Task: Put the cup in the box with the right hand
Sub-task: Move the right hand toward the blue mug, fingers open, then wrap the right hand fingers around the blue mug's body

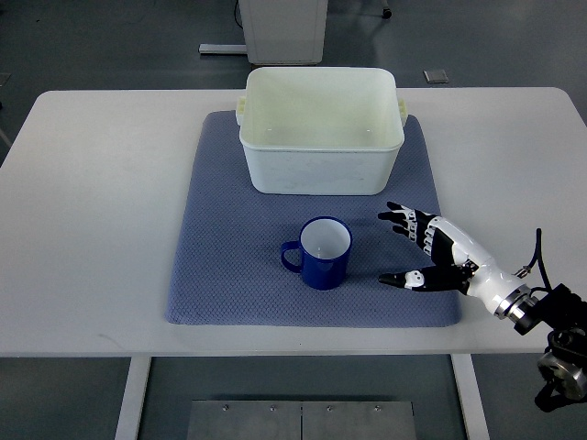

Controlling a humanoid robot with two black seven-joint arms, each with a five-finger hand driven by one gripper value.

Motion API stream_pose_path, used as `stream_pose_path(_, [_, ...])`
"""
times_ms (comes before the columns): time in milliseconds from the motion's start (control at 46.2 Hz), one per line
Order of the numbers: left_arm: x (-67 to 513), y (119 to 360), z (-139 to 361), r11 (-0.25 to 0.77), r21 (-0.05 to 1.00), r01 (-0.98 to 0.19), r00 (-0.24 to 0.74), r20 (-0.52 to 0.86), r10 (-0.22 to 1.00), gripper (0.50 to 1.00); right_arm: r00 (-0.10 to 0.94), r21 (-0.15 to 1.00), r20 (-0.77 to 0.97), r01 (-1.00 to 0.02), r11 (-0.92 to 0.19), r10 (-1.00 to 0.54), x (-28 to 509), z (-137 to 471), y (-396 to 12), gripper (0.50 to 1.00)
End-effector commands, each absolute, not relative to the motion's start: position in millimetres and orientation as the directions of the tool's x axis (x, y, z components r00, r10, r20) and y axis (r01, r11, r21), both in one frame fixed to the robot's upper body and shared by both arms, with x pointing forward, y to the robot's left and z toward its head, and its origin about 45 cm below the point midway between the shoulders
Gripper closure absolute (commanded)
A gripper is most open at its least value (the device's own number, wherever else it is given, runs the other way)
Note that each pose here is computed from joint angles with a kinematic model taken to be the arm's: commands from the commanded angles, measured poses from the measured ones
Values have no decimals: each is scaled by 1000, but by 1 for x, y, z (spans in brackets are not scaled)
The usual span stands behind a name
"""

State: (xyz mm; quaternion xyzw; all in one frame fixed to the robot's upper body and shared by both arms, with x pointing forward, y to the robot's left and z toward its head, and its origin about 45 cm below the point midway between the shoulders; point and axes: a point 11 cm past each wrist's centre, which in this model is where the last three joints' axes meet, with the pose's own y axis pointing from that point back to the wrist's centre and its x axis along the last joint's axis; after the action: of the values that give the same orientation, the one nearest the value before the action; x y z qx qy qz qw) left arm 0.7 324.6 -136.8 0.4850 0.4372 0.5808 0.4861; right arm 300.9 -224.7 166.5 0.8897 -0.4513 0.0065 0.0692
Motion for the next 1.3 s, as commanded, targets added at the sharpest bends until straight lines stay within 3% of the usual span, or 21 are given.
stream_pose_path(0, [1, 325, -137, -146, 979, -141, -58, 139, 989, 500, 594, 120, 64, -802, -585, -802, 300, 164, -219, 500])
stream_pose_path(1278, [1, 325, -137, -146, 979, -141, -58, 139, 989, 500, 635, 131, 94, -772, -623, -767, 309, 164, -163, 500])
